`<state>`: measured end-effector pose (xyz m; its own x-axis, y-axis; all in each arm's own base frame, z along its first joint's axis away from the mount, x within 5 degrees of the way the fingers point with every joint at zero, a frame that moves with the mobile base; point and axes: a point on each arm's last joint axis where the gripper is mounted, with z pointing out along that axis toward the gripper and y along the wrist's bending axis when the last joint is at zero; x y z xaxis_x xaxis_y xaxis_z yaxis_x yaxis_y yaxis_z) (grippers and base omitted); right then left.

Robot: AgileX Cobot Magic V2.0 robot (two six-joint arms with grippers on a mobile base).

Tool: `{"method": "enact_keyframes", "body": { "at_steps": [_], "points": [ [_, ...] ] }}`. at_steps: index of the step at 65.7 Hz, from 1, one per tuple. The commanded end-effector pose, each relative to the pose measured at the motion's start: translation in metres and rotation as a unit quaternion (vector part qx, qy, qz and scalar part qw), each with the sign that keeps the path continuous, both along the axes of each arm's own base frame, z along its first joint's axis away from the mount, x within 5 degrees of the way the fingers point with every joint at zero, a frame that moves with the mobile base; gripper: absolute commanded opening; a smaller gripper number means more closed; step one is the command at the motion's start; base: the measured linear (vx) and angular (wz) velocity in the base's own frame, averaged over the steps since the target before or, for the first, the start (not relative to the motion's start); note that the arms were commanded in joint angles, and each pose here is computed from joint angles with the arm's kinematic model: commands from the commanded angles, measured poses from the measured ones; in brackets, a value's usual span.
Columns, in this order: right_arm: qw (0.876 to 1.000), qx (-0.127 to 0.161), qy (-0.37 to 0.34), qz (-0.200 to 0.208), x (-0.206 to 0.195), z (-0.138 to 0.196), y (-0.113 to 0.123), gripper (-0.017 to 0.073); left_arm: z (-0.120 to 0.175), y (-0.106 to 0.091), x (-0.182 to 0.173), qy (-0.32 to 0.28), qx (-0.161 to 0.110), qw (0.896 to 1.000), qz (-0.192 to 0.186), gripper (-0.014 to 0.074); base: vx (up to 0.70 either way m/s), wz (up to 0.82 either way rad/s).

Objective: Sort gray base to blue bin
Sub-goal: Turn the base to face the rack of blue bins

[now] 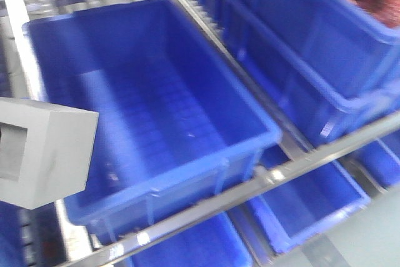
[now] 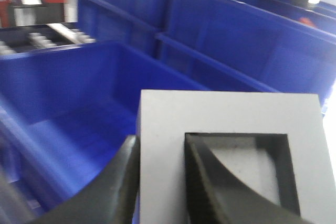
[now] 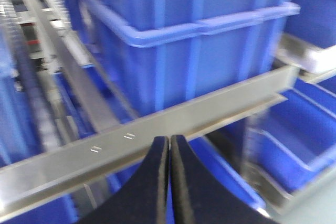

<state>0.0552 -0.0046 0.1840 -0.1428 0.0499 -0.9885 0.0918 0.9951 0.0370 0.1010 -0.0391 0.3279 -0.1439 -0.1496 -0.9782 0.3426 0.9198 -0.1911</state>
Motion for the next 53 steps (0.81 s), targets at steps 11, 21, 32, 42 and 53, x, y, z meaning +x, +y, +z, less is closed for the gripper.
{"method": "enact_keyframes", "body": {
  "at_steps": [11,21,32,42,53],
  "points": [
    [0.999,-0.01,-0.037,0.0,0.0006,0.0067,-0.0003,-0.0005,0.0206,0.0013,-0.0011,-0.063,-0.032,0.997,0.005,-0.0006,0.1,0.5],
    [0.999,-0.01,-0.037,0.0,0.0006,0.0067,-0.0003,-0.0005,0.0206,0.0013,-0.0011,-0.063,-0.032,0.997,0.005,-0.0006,0.09,0.35],
    [0.999,-0.01,-0.037,0.0,0.0006,0.0067,-0.0003,-0.0005,0.0206,0.0013,-0.0011,-0.063,-0.032,0.997,0.005,-0.0006,0.07,0.29],
    [0.999,-0.01,-0.037,0.0,0.0006,0.0067,-0.0003,-0.0005,0.0206,0.0013,-0.0011,-0.063,-0.032,0.997,0.005,-0.0006,0.07,0.36],
    [0.999,-0.01,-0.037,0.0,0.0006,0.0067,-0.0003,-0.0005,0.0206,0.0013,-0.0011,-0.063,-0.032,0.997,0.005,-0.0006,0.08,0.38]
  ]
}}
